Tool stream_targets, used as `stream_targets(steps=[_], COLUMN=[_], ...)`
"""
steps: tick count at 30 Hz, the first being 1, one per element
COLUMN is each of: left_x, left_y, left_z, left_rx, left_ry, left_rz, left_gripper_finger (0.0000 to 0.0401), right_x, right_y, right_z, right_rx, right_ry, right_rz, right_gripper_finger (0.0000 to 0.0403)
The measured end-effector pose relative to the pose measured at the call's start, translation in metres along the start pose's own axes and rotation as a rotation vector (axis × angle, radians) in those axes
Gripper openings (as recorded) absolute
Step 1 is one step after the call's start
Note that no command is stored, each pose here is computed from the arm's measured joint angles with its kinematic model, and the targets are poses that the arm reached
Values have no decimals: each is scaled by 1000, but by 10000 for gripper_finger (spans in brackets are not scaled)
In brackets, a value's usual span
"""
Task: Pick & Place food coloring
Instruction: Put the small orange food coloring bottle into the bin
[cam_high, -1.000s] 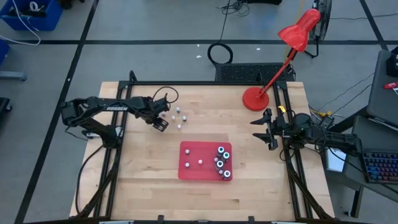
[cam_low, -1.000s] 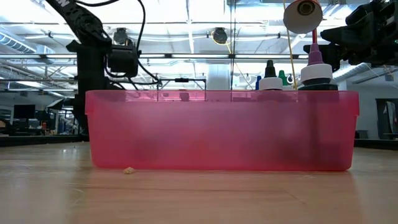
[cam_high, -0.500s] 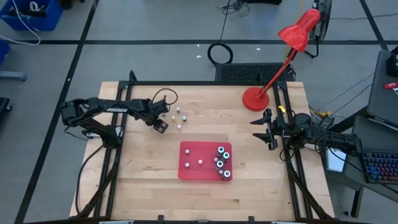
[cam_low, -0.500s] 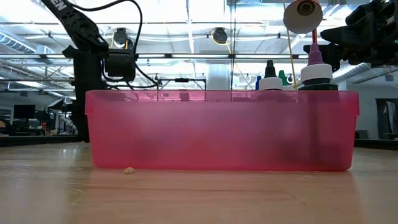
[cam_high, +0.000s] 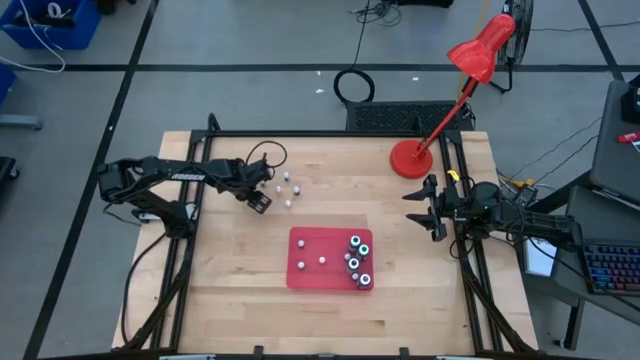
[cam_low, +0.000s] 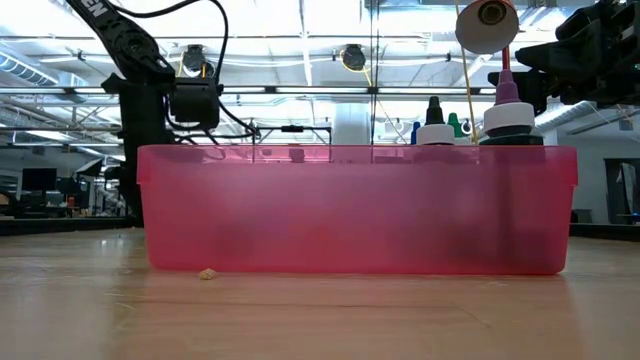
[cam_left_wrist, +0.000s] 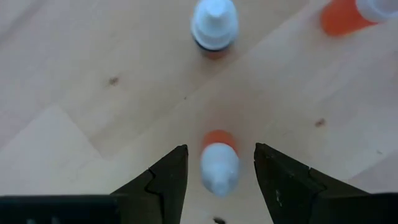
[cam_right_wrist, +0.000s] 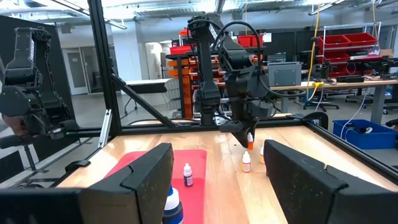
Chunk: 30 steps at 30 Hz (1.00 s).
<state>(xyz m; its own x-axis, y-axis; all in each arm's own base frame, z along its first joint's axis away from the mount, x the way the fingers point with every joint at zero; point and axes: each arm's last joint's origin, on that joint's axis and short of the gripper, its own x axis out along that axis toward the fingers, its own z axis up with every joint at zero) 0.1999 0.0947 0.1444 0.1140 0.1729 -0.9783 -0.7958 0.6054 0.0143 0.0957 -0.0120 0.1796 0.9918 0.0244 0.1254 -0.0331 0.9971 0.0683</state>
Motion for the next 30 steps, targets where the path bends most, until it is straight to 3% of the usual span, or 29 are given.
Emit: stream_targets(steps=[21,24,28,30], left_x=[0,0,0,0], left_y=[0,-1,-2,-2], left_z=[1,0,-2,-1], left_rx=[51,68,66,66], left_ry=[-21,-5,9,3], left_rz=[13,0,-2,-6], left_gripper_finger=[181,148,70,60], right_x=[0,0,0,0], right_y=[0,0,0,0], right_z=[0,0,0,0], right_rx=[0,0,0,0], right_ry=[0,0,0,0], right_rz=[0,0,0,0], right_gripper_finger=[238,238,238,238])
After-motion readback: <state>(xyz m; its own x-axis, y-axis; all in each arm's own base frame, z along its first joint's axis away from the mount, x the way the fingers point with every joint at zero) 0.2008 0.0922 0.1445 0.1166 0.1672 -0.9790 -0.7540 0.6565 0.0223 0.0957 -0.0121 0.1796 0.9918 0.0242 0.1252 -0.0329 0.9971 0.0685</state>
